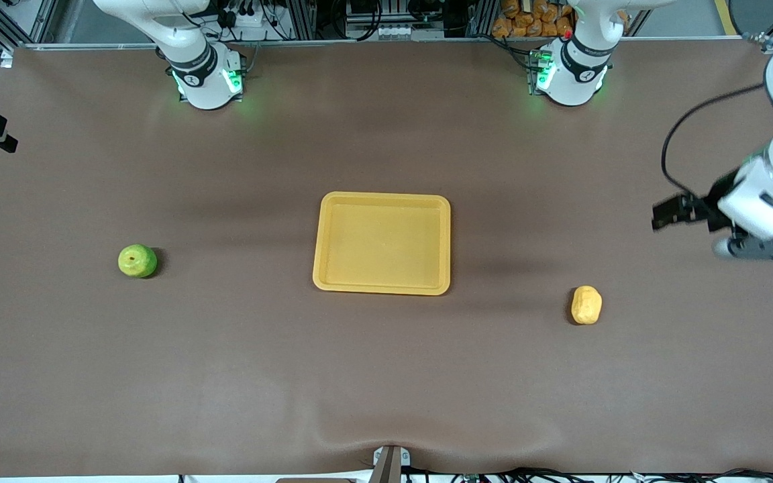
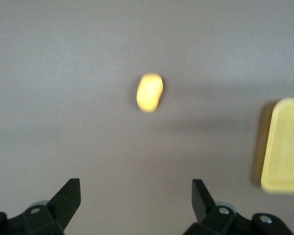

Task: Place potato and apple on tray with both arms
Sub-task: 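Move the left gripper toward the yellow potato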

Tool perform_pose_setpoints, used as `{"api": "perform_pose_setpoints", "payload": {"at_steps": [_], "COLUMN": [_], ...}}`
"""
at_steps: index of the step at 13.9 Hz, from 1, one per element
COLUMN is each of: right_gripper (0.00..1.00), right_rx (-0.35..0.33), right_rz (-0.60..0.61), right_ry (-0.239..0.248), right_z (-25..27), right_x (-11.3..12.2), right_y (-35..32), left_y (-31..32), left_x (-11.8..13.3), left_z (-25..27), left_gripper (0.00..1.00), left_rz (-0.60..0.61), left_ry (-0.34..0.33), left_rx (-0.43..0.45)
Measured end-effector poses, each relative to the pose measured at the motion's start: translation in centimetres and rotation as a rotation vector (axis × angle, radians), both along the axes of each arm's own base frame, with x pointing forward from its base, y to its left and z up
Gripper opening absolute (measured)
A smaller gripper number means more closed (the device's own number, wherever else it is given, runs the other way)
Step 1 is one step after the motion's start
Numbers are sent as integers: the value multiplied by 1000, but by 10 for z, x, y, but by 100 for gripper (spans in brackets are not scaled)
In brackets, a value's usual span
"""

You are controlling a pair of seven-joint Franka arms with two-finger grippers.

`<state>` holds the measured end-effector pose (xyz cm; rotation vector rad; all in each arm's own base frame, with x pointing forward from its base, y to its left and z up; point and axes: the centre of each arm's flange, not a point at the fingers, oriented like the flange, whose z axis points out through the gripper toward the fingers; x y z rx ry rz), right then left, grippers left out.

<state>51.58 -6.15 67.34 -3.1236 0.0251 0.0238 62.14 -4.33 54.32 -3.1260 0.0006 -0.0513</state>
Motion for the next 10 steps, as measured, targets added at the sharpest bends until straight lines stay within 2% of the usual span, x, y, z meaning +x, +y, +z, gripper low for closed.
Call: {"api": "perform_pose_setpoints", "payload": {"at_steps": [5, 7, 10], "right_gripper": [100, 100, 100], "right_rx": [0, 0, 0], "right_rz": [0, 0, -3], "right_ry": [-2, -3, 1], "right_z": [0, 0, -2], "right_x": [0, 1, 2], "right_y": [0, 0, -1], "left_y": [18, 18, 17], "left_x": [42, 53, 62], "left_z": [-62, -92, -133], "left_gripper": [100, 100, 100], "left_rz": [53, 53, 22], "left_ry": [-60, -54, -20], "left_rx": [-16, -21, 29]}}
